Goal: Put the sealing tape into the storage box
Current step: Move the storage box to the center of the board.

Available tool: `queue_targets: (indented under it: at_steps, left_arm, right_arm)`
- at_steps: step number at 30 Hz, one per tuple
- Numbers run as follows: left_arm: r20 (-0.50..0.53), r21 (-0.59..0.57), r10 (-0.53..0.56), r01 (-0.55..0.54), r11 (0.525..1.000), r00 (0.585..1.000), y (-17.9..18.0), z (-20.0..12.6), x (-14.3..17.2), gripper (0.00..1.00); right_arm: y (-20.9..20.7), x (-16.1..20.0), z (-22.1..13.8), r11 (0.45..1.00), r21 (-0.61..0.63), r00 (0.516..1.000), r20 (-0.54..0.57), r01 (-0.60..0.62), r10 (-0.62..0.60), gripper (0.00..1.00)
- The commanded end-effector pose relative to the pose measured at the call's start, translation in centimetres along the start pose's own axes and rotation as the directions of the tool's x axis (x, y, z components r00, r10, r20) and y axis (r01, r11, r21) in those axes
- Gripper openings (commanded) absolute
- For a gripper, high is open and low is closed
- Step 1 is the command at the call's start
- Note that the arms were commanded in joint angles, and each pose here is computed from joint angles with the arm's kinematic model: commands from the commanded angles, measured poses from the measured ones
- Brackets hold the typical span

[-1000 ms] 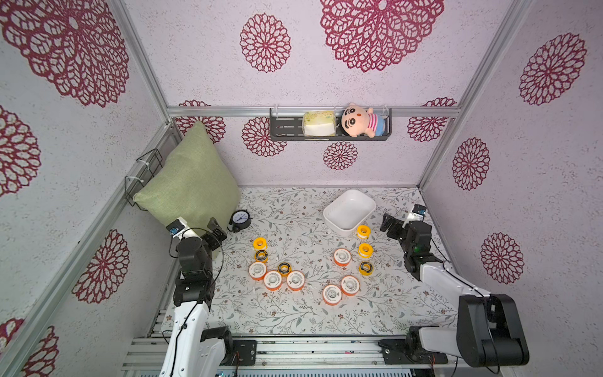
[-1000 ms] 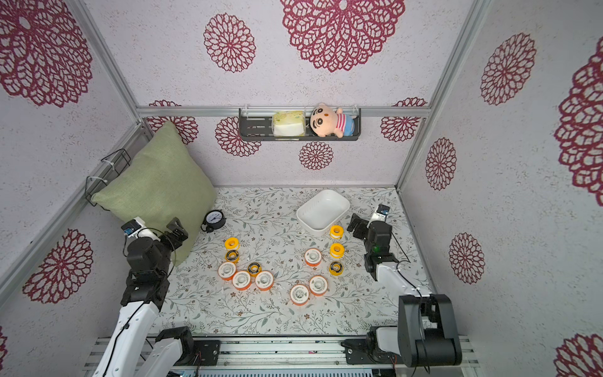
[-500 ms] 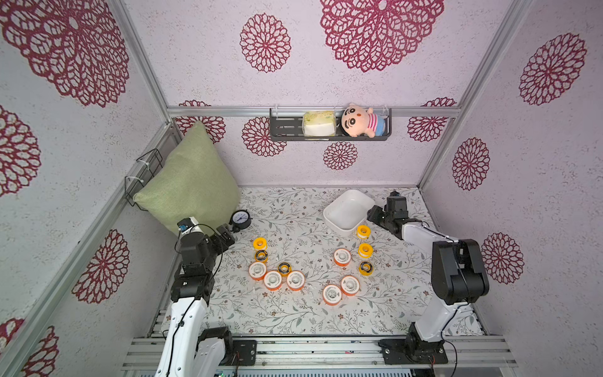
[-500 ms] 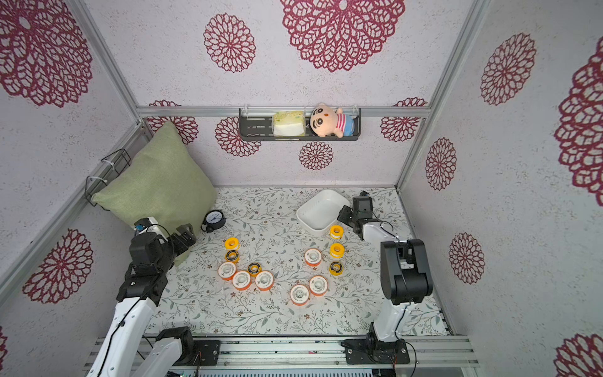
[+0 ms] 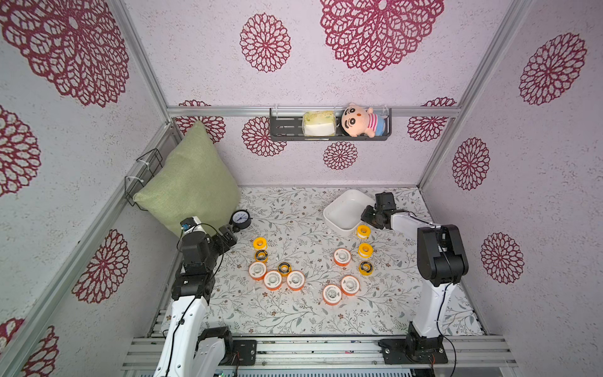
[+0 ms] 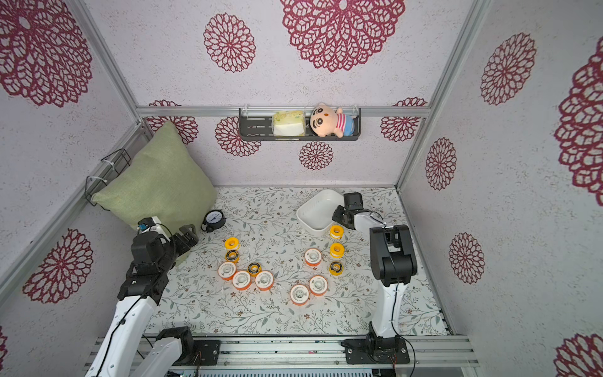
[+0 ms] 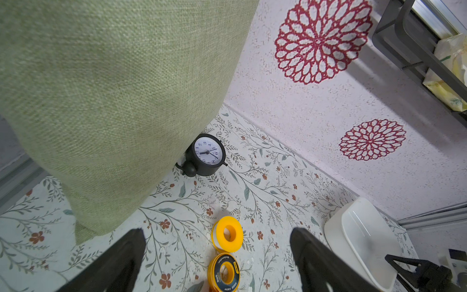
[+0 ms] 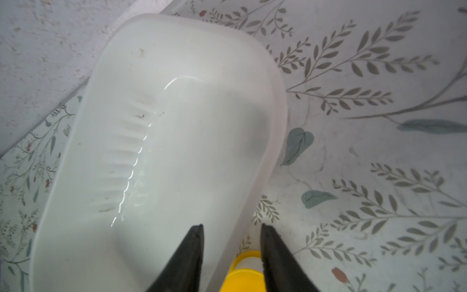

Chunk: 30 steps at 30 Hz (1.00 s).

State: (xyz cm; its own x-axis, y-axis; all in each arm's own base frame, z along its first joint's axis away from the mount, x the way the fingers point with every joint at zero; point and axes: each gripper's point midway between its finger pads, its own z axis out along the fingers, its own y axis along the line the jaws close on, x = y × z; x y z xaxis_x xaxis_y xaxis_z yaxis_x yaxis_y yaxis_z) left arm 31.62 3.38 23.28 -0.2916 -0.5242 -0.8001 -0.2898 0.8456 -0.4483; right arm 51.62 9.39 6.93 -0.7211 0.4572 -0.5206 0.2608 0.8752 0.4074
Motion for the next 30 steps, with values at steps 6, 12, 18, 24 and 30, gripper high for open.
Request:
queue_targets:
  at_steps: [6,12,18,24,30]
  left_arm:
    - [-0.017,0.013,0.025,-0.025,1.000,1.000,-0.4,0.0,0.3,0.97]
    - [-0.027,0.013,0.032,-0.031,0.999,0.999,-0.5,0.1,0.5,0.97]
    - [-0.030,0.013,0.040,-0.040,0.999,0.999,-0.6,0.0,0.7,0.97]
    - [-0.036,0.022,0.052,-0.052,0.998,0.998,-1.0,-0.1,0.9,0.97]
    - [-0.059,0.045,0.084,-0.081,0.996,0.995,-1.9,-0.2,1.4,0.97]
  right_arm:
    - [2.8,-0.6,0.1,0.999,-0.043,1.000,-0.004,0.021,-0.021,0.23]
    - [5.2,-0.2,0.8,0.995,-0.099,0.999,-0.031,0.032,-0.035,0.15]
    - [8.1,0.8,1.7,0.986,-0.161,0.997,-0.064,0.040,-0.051,0.06]
    - [10.9,2.2,1.9,0.978,-0.194,0.991,-0.088,0.083,-0.101,0.01]
    - [12.6,4.0,0.7,0.967,-0.199,0.979,-0.096,0.159,-0.180,0.01]
